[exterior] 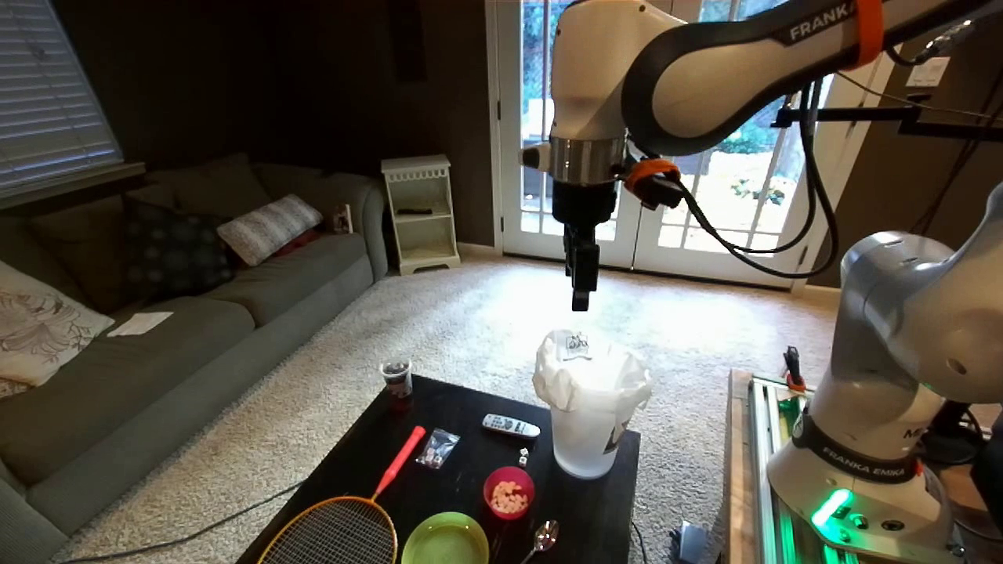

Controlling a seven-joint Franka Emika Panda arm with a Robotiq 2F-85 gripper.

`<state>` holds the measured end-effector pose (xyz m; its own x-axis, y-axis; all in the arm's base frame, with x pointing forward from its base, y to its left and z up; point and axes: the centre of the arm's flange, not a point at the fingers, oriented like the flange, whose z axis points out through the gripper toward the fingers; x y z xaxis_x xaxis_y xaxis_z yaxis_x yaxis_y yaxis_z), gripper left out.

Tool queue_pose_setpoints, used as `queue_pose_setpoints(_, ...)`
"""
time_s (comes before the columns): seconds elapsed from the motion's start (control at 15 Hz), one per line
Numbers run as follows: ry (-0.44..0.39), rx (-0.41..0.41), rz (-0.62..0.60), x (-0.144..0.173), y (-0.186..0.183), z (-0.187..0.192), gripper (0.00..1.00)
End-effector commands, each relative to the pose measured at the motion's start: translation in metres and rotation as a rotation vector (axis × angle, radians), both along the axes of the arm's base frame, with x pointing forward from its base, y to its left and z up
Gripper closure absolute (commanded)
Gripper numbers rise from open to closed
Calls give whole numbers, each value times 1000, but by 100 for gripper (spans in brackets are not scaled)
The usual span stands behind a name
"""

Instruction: Turn the toy car clockwise

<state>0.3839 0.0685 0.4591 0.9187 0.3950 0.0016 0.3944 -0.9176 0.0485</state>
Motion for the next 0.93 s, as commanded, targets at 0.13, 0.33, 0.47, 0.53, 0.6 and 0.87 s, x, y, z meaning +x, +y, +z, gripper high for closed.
queue_pose_setpoints(0.13,54,-117,277,-2,61,-82,0)
queue_pose_setpoints(0.33,101,-177,421,-7,70,-105,0)
queue_pose_setpoints(0.47,110,-163,375,-11,70,-101,0)
queue_pose_setpoints(0.53,118,-167,380,-11,70,-104,0)
queue_pose_setpoints(0.6,120,-166,378,-11,69,-105,0)
queue_pose_setpoints(0.87,119,-166,377,-11,69,-105,0)
